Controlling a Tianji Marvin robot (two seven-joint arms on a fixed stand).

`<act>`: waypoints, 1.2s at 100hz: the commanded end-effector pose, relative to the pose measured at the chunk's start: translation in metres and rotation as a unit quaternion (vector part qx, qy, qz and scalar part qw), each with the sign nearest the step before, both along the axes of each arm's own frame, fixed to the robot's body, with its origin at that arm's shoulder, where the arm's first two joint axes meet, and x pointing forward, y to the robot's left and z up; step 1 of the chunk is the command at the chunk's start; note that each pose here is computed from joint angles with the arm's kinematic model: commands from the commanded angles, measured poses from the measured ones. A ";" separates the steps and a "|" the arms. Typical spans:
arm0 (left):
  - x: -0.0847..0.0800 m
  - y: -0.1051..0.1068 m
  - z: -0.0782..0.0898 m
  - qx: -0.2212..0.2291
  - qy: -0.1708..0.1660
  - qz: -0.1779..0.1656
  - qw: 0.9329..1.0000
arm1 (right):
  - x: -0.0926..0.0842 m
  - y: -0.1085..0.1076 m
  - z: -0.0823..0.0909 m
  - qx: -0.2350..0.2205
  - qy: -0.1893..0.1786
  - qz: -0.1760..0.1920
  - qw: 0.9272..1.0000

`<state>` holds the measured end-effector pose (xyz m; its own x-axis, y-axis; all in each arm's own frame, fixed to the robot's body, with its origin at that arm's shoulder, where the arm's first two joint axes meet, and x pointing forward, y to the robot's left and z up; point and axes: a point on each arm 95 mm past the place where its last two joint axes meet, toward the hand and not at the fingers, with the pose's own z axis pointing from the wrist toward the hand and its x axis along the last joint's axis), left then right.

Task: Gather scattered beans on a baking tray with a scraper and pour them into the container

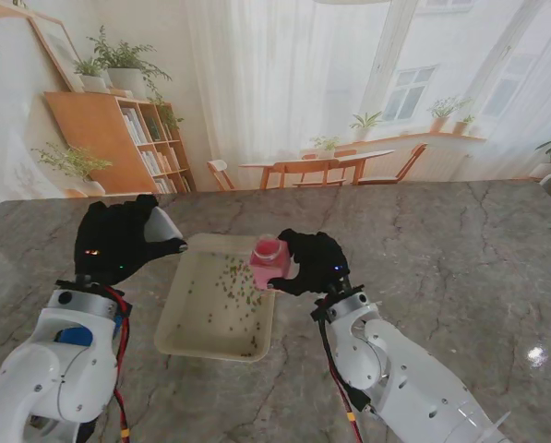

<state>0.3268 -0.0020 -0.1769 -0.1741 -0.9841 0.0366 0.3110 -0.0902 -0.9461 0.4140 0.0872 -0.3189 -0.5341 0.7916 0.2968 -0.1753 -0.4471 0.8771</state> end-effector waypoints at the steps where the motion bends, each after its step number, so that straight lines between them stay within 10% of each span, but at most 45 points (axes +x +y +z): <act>1: 0.003 0.012 -0.005 0.019 0.013 0.007 1.000 | -0.001 -0.003 0.001 0.001 0.006 -0.006 1.000; 50: 0.059 0.090 -0.057 0.088 0.153 0.045 0.983 | -0.005 -0.015 0.004 -0.001 0.011 -0.033 0.999; 120: 0.130 0.131 -0.148 0.058 0.261 0.068 0.961 | -0.017 -0.014 0.004 -0.024 0.006 -0.029 0.999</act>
<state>0.4507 0.1290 -0.3216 -0.0445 -0.9982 -0.0397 -0.1965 0.0477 -0.9793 0.4020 0.0740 -0.3132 -0.4863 0.8330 0.2638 -0.1951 -0.3978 0.8965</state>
